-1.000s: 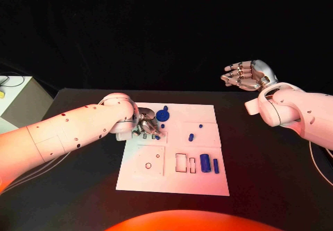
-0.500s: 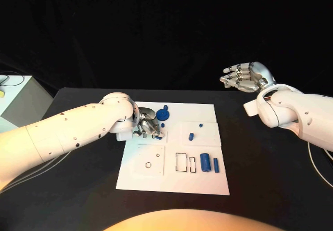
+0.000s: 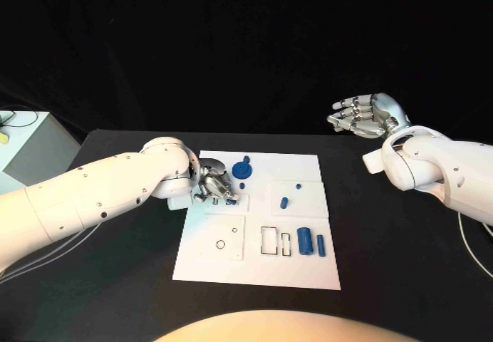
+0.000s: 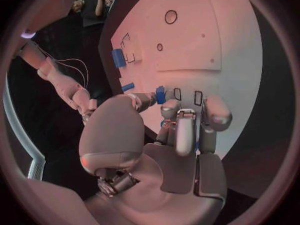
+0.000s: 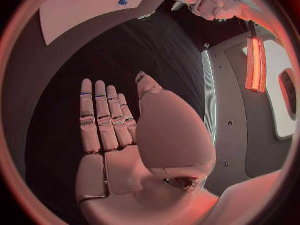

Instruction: Assemble the parts on the task board

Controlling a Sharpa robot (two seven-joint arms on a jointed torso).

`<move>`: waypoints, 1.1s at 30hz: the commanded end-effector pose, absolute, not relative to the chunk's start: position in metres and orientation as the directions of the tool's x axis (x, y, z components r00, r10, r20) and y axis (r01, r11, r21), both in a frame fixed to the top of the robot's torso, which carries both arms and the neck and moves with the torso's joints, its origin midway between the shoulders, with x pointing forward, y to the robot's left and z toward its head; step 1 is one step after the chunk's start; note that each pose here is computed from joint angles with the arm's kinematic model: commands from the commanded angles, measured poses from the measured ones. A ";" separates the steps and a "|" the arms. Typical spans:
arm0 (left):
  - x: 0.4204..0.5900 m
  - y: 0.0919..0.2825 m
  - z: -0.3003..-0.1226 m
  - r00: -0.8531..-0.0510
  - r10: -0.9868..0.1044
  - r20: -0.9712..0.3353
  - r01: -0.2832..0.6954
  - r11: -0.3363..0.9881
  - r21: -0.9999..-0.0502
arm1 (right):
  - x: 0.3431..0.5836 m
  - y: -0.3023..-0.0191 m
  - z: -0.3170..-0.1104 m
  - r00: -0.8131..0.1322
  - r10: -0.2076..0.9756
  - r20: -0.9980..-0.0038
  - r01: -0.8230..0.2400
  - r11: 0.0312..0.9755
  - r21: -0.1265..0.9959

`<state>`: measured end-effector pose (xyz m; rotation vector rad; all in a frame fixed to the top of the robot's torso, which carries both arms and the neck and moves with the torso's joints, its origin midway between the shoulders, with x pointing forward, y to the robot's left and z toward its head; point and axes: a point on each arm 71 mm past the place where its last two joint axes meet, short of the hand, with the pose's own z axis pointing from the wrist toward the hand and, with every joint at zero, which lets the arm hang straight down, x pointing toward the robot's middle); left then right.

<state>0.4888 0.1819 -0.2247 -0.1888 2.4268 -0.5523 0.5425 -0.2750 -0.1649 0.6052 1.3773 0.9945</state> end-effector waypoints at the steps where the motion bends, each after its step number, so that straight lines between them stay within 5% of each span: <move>1: 0.488 0.183 -0.222 -0.764 -0.333 -0.553 -0.030 0.874 -0.485 | 0.542 -0.274 -0.165 -0.105 0.847 -0.521 -0.233 0.488 0.841; 33: 0.477 0.187 -0.230 -0.620 -0.300 -0.725 0.037 0.912 -0.409 | 0.540 -0.277 -0.167 -0.097 0.848 -0.520 -0.235 0.489 0.840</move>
